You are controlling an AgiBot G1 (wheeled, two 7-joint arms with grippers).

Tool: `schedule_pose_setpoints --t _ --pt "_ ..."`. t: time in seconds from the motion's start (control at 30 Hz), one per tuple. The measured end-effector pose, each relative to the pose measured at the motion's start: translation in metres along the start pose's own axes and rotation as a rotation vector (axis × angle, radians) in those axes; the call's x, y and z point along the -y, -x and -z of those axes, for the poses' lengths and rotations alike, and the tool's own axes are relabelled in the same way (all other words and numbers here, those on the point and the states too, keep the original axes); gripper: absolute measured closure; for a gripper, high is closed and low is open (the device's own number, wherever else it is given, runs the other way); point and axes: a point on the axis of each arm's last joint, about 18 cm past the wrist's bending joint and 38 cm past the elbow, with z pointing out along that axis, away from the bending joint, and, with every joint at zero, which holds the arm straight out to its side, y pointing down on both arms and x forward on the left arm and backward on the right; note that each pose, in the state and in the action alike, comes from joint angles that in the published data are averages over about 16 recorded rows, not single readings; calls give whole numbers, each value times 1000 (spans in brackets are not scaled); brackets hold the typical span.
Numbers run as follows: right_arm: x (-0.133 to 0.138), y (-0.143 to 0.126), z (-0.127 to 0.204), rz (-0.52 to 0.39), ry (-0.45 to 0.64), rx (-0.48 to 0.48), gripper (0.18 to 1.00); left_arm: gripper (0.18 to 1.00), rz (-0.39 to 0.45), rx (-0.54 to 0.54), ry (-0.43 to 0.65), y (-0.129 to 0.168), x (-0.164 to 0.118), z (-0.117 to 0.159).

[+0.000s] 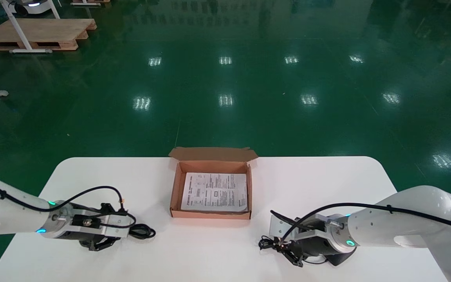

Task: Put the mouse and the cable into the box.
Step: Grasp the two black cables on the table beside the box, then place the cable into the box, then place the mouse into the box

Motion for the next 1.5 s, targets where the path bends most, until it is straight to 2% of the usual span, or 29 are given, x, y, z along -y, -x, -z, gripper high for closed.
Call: schedule_pose_setpoints --t 0.17,0.3,0.53,0.77,0.97,1.27,1.5 --pt "1 -21 17 -1 -9 -59 948 922 -2 55 -23 21 7 11" --pt "3 -48 40 7 -12 -143 948 926 -9 117 -63 42 22 18" --pt "11 -104 94 30 -10 -326 948 934 -41 220 -172 78 74 20" --pt "21 -140 134 38 -5 -450 948 936 -76 290 -264 100 130 12" --pt "24 -149 144 34 -4 -477 948 936 -86 316 -302 107 152 10" --pt "23 -148 143 33 -2 -474 948 936 -95 329 -296 108 154 8" --pt "23 -147 142 33 -2 -471 948 937 -176 380 -284 103 168 -3"
